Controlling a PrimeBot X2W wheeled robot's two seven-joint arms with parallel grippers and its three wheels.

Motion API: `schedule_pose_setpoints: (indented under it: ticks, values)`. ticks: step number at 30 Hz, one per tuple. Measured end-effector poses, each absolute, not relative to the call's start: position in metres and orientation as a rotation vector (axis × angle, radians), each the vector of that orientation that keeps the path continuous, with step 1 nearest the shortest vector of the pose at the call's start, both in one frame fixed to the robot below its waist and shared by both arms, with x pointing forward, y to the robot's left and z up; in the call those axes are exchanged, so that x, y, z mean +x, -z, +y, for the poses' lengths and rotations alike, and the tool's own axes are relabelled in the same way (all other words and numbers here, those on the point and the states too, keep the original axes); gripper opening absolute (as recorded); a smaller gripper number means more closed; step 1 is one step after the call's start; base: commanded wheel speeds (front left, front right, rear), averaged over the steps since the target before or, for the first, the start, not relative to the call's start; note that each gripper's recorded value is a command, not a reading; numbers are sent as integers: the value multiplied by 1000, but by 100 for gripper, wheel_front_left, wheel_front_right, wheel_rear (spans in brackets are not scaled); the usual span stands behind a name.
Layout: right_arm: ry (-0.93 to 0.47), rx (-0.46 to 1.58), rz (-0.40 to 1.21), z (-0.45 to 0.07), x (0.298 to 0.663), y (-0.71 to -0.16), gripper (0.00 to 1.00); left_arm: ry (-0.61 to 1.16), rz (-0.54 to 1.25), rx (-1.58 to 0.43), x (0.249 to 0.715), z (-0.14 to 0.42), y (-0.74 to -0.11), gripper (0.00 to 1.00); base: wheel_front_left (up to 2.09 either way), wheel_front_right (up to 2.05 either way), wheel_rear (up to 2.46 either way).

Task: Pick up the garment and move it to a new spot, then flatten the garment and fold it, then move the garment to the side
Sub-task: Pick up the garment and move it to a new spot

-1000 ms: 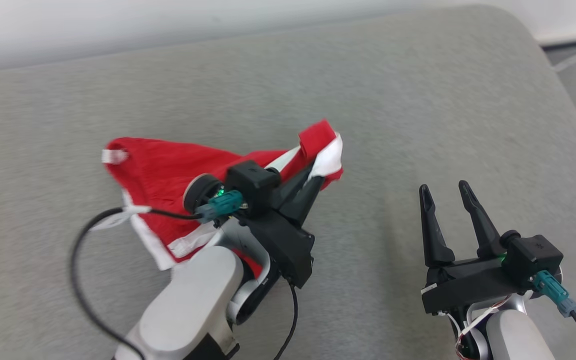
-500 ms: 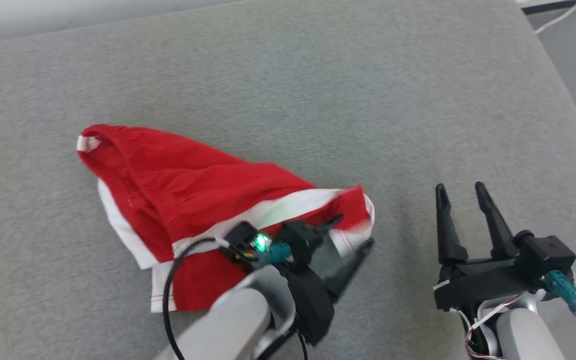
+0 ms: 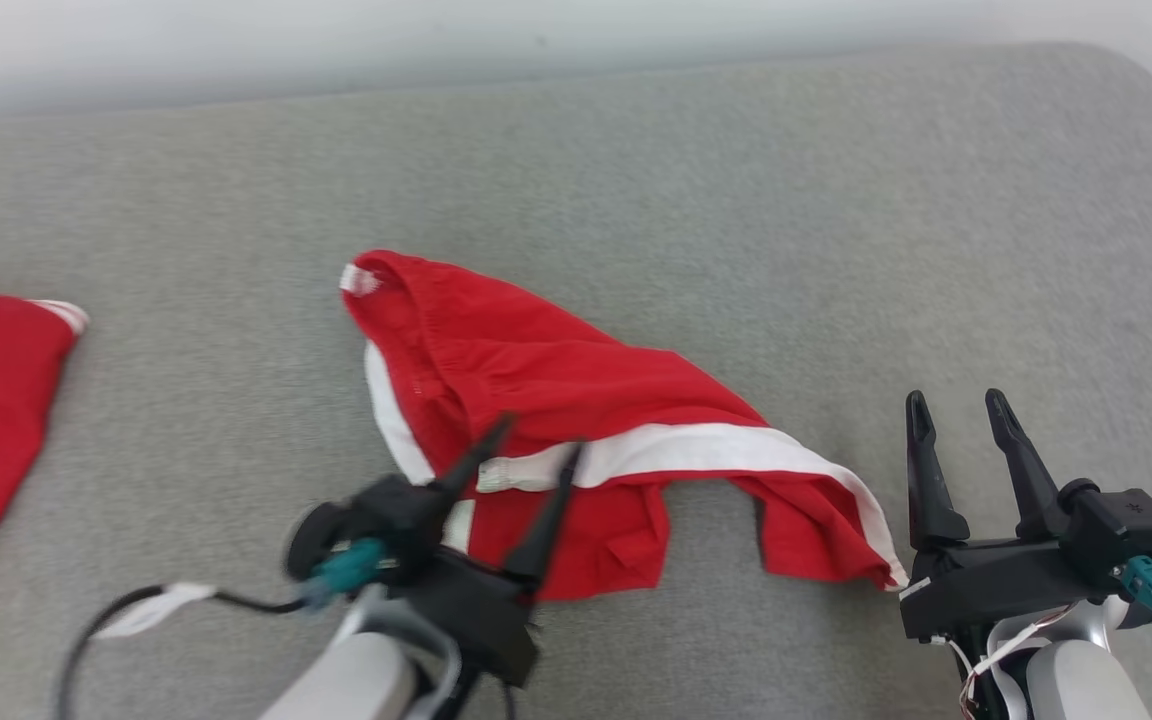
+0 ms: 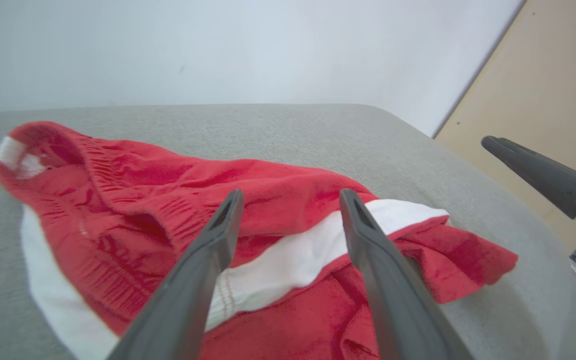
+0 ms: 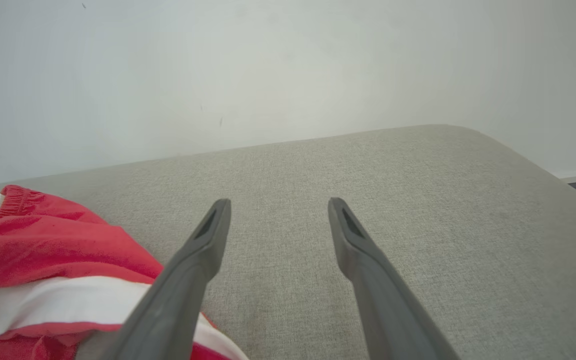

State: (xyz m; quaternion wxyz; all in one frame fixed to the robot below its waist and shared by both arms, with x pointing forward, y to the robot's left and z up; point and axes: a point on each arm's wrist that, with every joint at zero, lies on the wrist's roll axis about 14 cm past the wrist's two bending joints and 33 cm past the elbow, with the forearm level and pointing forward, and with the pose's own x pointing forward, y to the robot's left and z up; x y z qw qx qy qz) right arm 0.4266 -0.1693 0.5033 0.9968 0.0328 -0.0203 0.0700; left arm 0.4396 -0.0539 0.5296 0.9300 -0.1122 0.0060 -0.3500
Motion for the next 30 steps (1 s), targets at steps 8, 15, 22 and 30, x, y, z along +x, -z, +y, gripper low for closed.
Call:
schedule_pose_setpoints:
  ticks: [8, 15, 22, 30]
  values:
    - [-221, 69, -75, -141, 423, -522, 100, 310, -148, -245, 456, 70, -563, 100, 0, 0, 0]
    - [-257, 69, -87, -128, 409, -531, 100, 68, -246, -207, 441, 150, -586, 100, 0, 0, 0]
    - [-264, 54, -83, -126, 393, -532, 100, -10, -399, -147, 414, 182, -624, 100, 0, 0, 0]
    - [-252, 20, -51, -130, 369, -526, 100, 40, -289, -56, 394, 168, -582, 100, 0, 0, 0]
